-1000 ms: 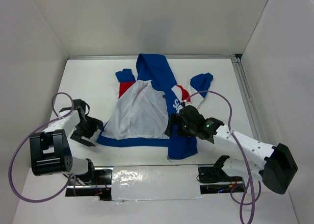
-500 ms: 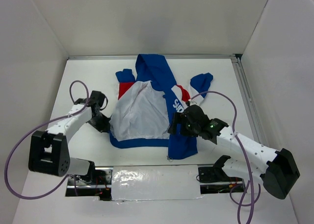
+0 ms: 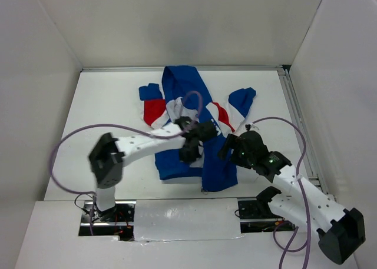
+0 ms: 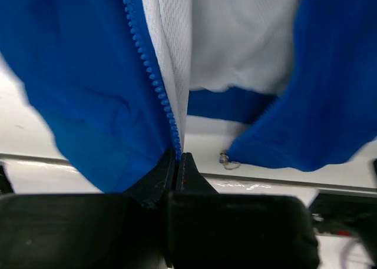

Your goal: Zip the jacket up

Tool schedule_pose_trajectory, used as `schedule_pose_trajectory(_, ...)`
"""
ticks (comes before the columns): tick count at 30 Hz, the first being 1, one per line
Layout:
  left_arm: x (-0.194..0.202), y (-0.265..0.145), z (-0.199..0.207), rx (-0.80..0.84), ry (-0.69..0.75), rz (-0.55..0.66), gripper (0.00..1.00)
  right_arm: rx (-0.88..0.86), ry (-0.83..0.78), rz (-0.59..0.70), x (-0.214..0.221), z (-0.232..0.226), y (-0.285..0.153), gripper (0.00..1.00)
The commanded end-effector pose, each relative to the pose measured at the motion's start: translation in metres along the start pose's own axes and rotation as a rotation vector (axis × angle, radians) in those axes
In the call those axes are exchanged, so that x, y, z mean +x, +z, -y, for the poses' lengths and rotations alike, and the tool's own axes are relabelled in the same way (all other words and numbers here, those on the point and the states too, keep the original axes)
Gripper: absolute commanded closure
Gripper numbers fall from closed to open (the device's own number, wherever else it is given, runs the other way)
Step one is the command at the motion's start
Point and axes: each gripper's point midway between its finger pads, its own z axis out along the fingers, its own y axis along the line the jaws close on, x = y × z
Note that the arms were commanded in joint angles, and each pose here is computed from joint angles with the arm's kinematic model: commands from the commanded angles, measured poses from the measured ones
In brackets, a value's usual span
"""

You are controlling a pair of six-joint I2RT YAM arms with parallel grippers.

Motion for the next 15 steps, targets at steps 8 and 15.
schedule_pose_trajectory(8, 0.103, 0.042, 0.015, -0.151, 0.264, -0.184, 0.78, 0.051, 0.105, 0.007, 0.006, 0.04, -0.002, 0.0)
schedule_pose_trajectory(15, 0.117, -0.002, 0.03, 0.277, 0.375, -0.216, 0.01, -0.029, 0.064, 0.033, -0.001, 0.03, -0.006, 0.0)
